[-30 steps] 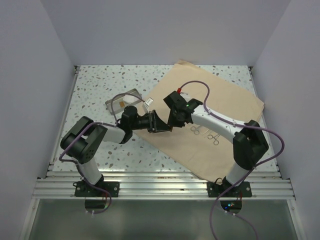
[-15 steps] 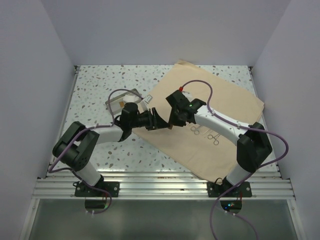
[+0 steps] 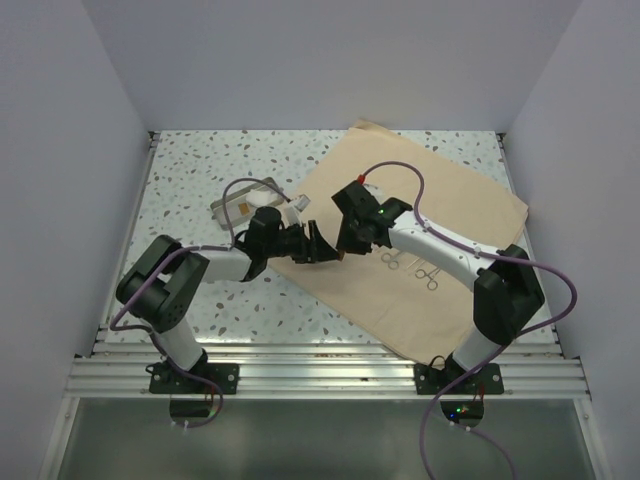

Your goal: Prepare the surgical pack

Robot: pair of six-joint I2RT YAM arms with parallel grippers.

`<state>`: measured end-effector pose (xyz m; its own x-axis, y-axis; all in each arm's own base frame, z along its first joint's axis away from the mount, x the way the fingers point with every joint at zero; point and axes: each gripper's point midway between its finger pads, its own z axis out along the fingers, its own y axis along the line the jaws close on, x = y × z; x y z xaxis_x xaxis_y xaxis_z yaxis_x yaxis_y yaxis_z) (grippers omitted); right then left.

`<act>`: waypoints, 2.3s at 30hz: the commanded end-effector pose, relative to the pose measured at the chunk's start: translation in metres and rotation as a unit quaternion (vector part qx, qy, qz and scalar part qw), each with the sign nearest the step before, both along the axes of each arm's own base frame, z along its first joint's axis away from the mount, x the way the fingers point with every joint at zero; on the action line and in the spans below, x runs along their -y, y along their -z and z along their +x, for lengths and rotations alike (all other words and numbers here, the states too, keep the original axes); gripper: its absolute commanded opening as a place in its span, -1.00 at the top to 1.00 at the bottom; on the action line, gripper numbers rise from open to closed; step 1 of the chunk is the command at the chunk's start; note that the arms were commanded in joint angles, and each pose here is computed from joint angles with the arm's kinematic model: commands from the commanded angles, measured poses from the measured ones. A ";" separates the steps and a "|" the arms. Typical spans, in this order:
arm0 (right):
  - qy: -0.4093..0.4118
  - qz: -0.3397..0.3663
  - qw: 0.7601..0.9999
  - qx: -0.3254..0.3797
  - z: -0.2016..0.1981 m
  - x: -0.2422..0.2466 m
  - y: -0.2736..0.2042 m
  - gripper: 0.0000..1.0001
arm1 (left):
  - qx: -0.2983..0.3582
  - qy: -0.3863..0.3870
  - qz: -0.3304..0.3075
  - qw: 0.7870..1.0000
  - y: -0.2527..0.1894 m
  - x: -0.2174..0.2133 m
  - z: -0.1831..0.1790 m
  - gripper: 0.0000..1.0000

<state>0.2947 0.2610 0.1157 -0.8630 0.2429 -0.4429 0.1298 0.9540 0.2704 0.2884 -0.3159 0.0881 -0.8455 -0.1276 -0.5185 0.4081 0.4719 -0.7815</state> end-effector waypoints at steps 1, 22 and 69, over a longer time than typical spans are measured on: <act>-0.005 0.022 1.000 0.014 0.000 -0.002 -0.018 0.46 | 0.093 0.037 -0.029 0.995 -0.025 0.012 0.007 -0.25; -0.007 0.033 0.999 0.013 0.003 -0.004 -0.023 0.46 | 0.118 0.090 -0.061 0.987 -0.030 0.033 0.000 -0.04; 0.033 -0.050 0.998 0.009 0.050 0.137 -0.008 -0.07 | -0.114 -0.377 -0.004 0.919 0.018 -0.245 0.175 0.83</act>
